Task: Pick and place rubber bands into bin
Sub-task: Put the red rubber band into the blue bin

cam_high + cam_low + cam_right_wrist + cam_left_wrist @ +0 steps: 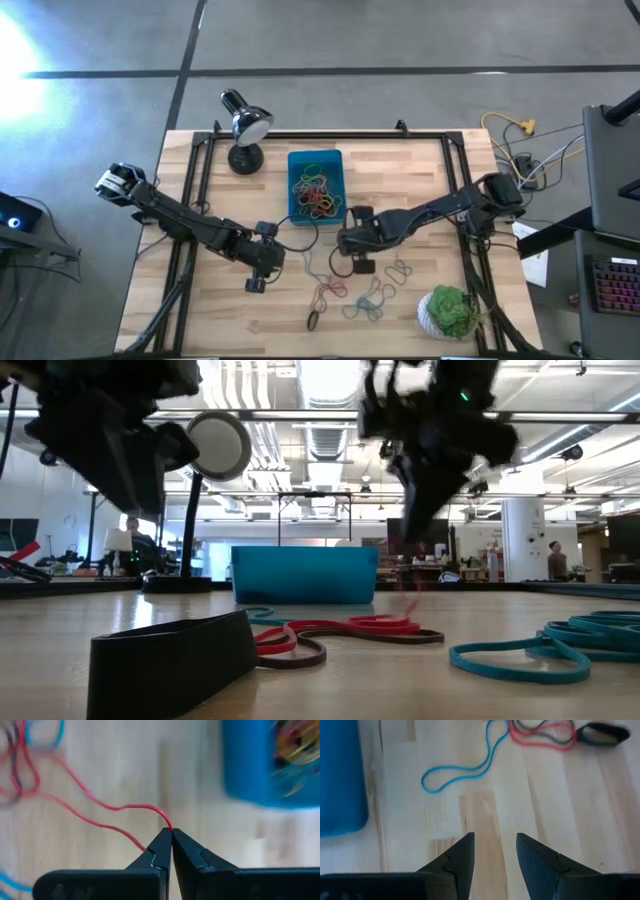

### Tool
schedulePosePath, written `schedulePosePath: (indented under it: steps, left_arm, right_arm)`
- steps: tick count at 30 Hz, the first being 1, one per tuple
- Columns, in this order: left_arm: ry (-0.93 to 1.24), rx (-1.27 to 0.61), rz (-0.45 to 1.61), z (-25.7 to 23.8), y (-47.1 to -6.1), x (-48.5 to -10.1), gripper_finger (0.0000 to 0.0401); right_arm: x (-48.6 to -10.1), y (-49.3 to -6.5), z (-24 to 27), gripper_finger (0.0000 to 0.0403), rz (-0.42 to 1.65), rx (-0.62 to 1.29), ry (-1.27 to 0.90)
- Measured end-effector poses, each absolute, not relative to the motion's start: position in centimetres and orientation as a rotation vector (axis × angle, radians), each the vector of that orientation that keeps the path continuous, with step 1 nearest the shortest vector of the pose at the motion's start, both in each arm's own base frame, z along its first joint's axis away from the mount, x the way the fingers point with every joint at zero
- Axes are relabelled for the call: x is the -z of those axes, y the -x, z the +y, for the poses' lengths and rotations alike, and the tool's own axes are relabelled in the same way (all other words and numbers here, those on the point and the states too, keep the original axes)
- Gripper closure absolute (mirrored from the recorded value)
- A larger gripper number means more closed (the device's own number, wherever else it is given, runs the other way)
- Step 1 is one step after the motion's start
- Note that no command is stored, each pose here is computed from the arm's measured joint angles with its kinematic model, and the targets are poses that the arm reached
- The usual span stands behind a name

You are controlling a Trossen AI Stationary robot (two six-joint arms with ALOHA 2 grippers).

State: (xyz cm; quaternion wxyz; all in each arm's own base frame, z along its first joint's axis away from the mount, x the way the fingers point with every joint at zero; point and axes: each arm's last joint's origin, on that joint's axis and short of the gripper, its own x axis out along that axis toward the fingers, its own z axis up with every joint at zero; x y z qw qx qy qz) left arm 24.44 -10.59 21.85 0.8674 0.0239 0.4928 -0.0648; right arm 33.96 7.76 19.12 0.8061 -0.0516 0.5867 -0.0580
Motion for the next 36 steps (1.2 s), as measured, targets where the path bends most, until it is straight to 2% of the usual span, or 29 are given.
schedulePosePath:
  steps: [16,29,36]
  left_arm:
    - [0.058,0.030,1.128,-9.8,-22.7,-18.1,0.0271]
    - [0.061,0.033,1.118,-9.7,-22.5,-17.5,0.0271]
    - [0.058,0.030,1.125,-9.6,-22.4,-17.3,0.0271]
  right_arm:
    - [-27.5,-36.8,6.4,0.0395,1.066,0.169,0.347]
    - [-30.9,-38.1,-2.0,0.0394,1.023,0.306,0.387]
    - [-31.6,-37.8,-7.3,0.0394,0.995,0.367,0.303]
